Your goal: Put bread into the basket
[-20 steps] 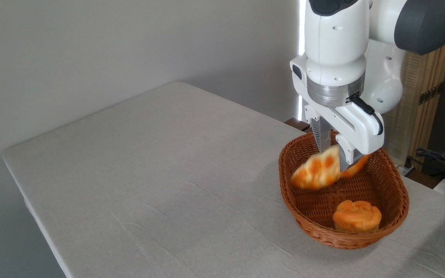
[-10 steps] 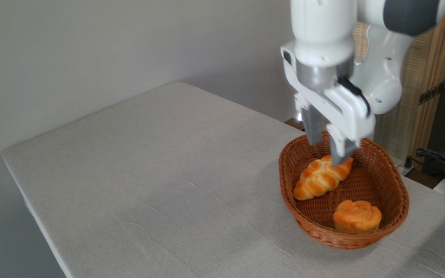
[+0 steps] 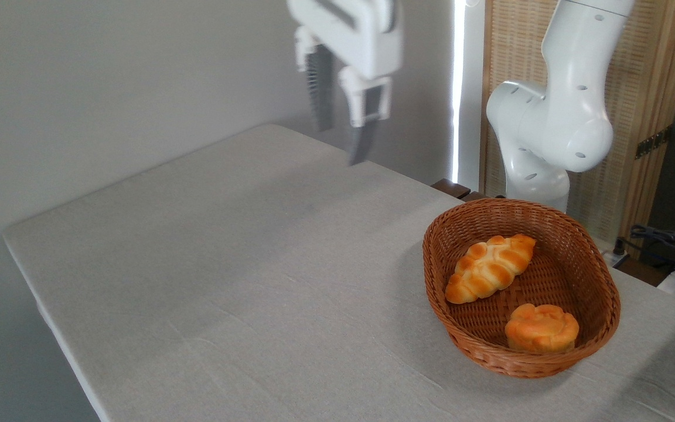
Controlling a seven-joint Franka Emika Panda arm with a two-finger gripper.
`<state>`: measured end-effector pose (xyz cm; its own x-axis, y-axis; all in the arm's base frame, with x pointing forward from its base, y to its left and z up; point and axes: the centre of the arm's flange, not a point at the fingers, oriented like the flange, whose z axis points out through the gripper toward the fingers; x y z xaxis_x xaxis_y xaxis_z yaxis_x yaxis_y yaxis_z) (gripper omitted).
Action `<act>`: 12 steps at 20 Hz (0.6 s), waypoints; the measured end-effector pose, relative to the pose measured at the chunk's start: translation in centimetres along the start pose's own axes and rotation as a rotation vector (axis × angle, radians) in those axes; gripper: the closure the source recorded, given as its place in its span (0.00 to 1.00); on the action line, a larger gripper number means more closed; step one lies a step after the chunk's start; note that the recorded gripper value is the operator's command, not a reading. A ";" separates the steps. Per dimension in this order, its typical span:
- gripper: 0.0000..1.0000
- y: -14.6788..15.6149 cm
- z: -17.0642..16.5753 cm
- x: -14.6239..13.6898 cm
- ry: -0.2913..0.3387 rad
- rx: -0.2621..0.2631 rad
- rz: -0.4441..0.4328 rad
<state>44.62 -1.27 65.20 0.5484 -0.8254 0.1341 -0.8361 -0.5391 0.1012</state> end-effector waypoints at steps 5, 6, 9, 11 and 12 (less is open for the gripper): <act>0.00 -0.8 4.3 8.3 -0.059 0.028 -0.043; 0.00 -1.0 4.8 9.0 -0.067 0.028 -0.044; 0.00 -1.7 5.3 9.6 -0.087 0.038 -0.041; 0.00 -1.8 5.2 9.6 -0.092 0.050 -0.039; 0.00 -1.8 5.1 9.6 -0.092 0.054 -0.039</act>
<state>51.37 -9.04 61.31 0.5792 -0.8142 0.0393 -0.8150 -0.5772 0.0511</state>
